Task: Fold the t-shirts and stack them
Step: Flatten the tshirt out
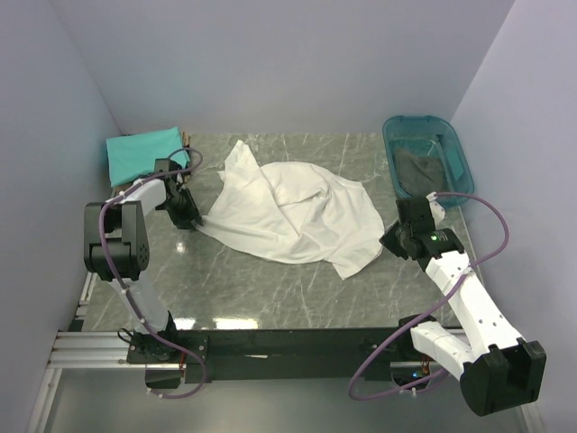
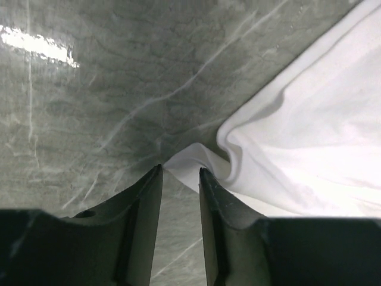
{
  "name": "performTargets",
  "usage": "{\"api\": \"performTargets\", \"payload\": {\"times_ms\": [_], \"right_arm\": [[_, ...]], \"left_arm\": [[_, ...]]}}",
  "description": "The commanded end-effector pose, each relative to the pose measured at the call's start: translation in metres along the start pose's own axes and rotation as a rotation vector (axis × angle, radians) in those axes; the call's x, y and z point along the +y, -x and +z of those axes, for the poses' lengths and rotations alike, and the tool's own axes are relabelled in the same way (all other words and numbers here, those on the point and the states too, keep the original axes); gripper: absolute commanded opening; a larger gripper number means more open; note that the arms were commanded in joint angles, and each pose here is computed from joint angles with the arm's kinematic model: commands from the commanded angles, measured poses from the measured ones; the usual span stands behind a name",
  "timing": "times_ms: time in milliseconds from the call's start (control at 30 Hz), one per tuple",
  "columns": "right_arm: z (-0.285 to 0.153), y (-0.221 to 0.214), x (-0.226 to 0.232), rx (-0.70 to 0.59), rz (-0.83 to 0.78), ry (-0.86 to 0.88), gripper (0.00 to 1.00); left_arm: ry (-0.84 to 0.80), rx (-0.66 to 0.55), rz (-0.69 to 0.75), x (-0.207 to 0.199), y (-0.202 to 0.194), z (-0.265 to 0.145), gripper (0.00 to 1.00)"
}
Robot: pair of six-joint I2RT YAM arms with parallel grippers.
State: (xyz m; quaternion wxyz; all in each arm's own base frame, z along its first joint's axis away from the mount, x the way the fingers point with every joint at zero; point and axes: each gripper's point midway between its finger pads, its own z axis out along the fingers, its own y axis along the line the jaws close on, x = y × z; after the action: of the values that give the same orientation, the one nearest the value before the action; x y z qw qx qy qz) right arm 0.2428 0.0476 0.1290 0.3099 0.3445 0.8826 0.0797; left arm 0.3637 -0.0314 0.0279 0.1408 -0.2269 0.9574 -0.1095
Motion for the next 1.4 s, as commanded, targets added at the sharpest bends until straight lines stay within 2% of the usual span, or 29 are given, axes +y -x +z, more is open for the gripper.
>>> {"api": "performTargets", "payload": {"times_ms": [0, 200, 267, 300, 433, 700, 833, 1033, 1167, 1233, 1267, 1367], "right_arm": [[-0.003, 0.008, 0.001, -0.030, 0.016, -0.002, 0.00], [-0.001, 0.007, 0.000, -0.029, 0.020, -0.001, 0.00], [-0.001, 0.008, 0.001, -0.031, 0.023, 0.003, 0.00], [-0.001, 0.008, 0.001, -0.032, 0.025, 0.004, 0.00], [0.000, 0.008, 0.003, -0.034, 0.020, 0.010, 0.00], [-0.001, 0.014, 0.010, -0.043, -0.023, 0.035, 0.00], [-0.006, 0.026, 0.023, -0.071, -0.050, 0.067, 0.00], [-0.011, 0.061, 0.056, -0.129, -0.081, 0.127, 0.00], [-0.016, 0.100, 0.090, -0.175, -0.088, 0.186, 0.00], [-0.030, 0.132, 0.116, -0.226, -0.096, 0.225, 0.00], [-0.052, 0.157, 0.136, -0.286, -0.091, 0.273, 0.00], [-0.074, 0.188, 0.161, -0.341, -0.107, 0.312, 0.00]], "left_arm": [[0.004, -0.021, 0.011, -0.004, 0.010, 0.003, 0.38], [0.047, -0.018, 0.025, 0.003, 0.008, 0.010, 0.38], [0.052, -0.015, 0.030, 0.003, 0.006, 0.013, 0.29], [0.052, -0.012, 0.027, 0.004, 0.005, 0.014, 0.18], [0.045, -0.008, 0.028, 0.003, 0.002, 0.015, 0.01], [-0.013, -0.038, -0.033, -0.005, 0.010, -0.012, 0.00], [-0.114, -0.107, -0.104, -0.012, 0.032, -0.053, 0.01], [-0.219, -0.206, -0.106, -0.043, 0.064, -0.111, 0.01], [-0.318, -0.282, -0.111, -0.071, 0.094, -0.147, 0.01], [-0.374, -0.341, -0.098, -0.089, 0.119, -0.174, 0.01], [-0.394, -0.355, -0.111, -0.096, 0.126, -0.185, 0.01], [-0.500, -0.475, -0.126, -0.123, 0.160, -0.242, 0.01]]}}
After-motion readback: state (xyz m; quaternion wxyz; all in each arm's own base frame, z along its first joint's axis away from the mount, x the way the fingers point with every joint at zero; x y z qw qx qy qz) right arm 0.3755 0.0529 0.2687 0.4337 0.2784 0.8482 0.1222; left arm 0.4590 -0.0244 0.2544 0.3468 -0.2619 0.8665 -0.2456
